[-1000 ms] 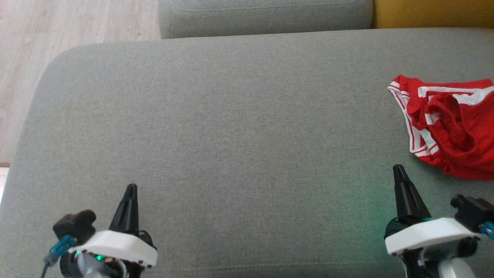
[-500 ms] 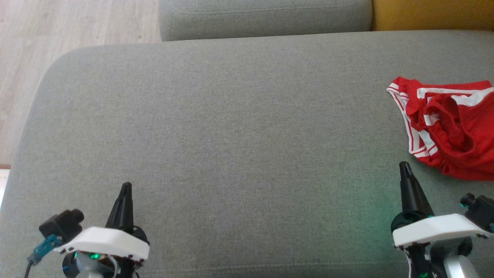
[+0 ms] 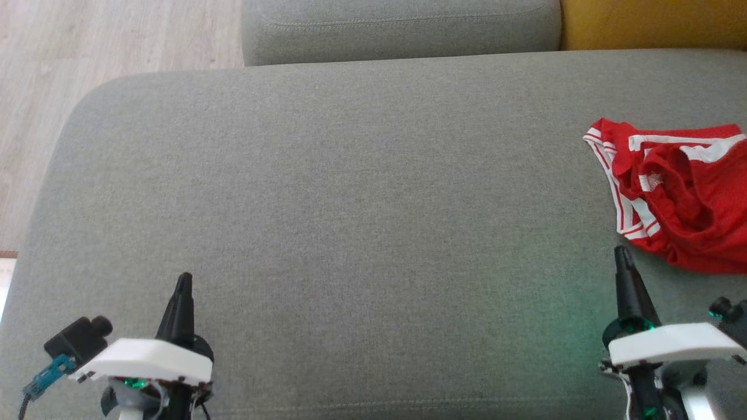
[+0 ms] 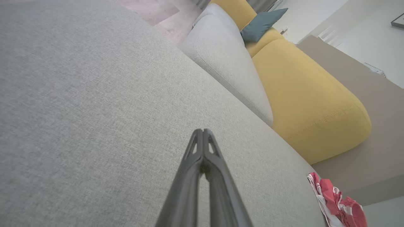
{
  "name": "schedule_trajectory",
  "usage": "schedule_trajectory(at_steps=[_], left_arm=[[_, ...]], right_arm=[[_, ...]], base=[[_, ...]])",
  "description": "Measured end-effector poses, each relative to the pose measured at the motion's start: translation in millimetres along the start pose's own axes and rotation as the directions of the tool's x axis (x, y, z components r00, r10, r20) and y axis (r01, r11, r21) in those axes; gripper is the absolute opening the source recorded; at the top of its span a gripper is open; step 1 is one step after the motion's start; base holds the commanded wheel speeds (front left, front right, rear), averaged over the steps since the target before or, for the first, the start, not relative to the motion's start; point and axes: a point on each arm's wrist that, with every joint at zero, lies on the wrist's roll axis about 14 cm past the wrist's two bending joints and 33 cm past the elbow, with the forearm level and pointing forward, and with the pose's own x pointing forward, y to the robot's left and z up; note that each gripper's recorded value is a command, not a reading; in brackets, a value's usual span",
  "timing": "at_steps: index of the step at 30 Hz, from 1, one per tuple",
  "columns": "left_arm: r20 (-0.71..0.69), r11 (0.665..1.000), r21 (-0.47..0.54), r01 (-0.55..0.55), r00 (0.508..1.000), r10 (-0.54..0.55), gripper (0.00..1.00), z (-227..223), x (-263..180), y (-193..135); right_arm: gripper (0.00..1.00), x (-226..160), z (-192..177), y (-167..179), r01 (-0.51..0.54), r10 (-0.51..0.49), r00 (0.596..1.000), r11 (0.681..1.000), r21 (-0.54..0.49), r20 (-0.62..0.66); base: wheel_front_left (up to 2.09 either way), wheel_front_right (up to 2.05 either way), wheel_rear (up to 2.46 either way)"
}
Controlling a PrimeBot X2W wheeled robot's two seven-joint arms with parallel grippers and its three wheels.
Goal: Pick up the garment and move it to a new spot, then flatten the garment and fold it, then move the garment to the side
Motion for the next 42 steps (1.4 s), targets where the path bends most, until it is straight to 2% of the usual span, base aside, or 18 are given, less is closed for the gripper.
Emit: schedule_trajectory(at_steps=[12, 20, 33, 42], left_arm=[[-0.007, 0.989, -0.146, -0.01, 1.0, 0.009, 0.0, 2.9, 0.5, 3.7], [-0.007, 0.969, -0.246, 0.007, 1.0, -0.009, 0.0, 4.6, 2.7, -1.5], [-0.006, 0.912, -0.41, 0.006, 1.0, -0.01, 0.0, 8.6, 2.8, 1.1], [0.011, 0.86, -0.509, 0.031, 1.0, -0.029, 0.0, 15.7, 5.5, -2.0]], right_arm=[[0.0, 1.9, 5.3, -2.3, 0.003, -0.006, 1.0, 0.991, 0.135, 0.018], [0.0, 4.3, 9.9, -3.3, 0.001, -0.008, 0.999, 0.975, 0.223, 0.032], [0.0, 4.0, 13.4, -9.3, 0.007, -0.025, 0.999, 0.925, 0.379, 0.043], [0.0, 5.3, 18.1, -10.4, -0.004, -0.028, 0.998, 0.881, 0.474, 0.06]], base=[[0.0, 0.0, 0.0], [0.0, 0.0, 0.0], [0.0, 0.0, 0.0], [0.0, 0.0, 0.0]])
